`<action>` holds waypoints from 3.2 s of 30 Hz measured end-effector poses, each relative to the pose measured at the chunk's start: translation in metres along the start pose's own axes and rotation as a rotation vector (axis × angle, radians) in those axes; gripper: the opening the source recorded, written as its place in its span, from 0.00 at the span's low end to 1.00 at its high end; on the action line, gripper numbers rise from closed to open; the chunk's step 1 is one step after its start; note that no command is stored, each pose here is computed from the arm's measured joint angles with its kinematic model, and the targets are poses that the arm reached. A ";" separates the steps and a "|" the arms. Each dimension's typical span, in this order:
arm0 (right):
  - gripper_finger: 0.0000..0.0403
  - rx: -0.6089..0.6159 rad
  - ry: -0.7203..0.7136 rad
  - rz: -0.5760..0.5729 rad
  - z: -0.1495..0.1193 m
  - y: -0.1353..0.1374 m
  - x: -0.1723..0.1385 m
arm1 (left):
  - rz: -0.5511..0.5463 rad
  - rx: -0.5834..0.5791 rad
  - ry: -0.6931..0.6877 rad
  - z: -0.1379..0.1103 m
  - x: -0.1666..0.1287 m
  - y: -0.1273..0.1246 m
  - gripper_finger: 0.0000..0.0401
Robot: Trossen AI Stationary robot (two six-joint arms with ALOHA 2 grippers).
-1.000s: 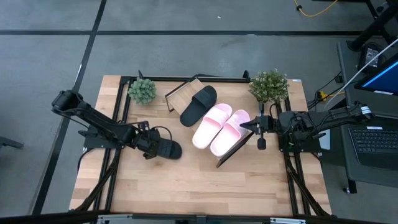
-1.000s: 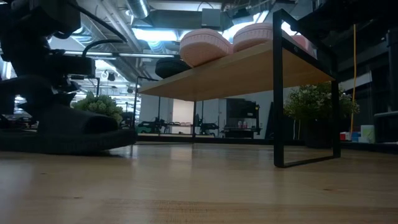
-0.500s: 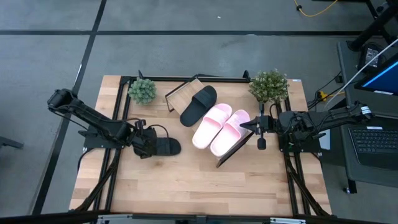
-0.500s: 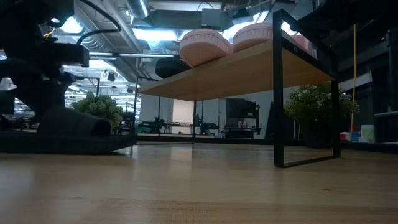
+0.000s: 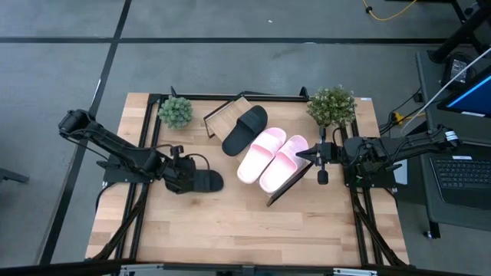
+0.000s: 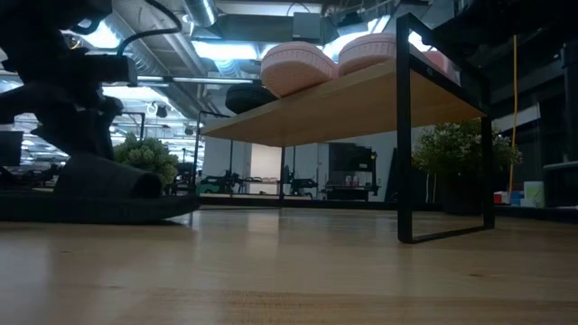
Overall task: Pick and place slides into the shelf
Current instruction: Put the black slipper on the shelf
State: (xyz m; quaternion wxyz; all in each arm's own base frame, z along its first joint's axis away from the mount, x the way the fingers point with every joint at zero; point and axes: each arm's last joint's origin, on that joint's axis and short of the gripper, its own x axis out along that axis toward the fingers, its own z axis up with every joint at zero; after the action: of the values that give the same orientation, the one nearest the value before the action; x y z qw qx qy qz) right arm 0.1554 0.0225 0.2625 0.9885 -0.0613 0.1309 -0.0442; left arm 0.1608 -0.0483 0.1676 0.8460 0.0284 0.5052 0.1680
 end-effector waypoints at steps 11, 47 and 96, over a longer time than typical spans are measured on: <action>0.01 -0.001 0.000 0.000 0.000 0.000 0.000 | -0.033 -0.004 -0.019 0.003 0.000 -0.002 0.27; 0.01 0.008 -0.011 -0.001 0.001 0.000 0.000 | -0.085 0.160 -0.029 0.005 -0.001 -0.004 0.27; 0.01 -0.009 0.017 0.088 -0.009 0.004 0.002 | -0.405 -0.682 -0.052 0.015 -0.027 -0.001 0.27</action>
State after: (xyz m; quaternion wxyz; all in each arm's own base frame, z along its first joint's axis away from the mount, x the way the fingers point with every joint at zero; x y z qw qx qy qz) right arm 0.1555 0.0250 0.2531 0.9880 -0.0594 0.1423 -0.0007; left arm 0.1627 -0.0558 0.1972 0.8355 -0.3502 0.3940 0.1549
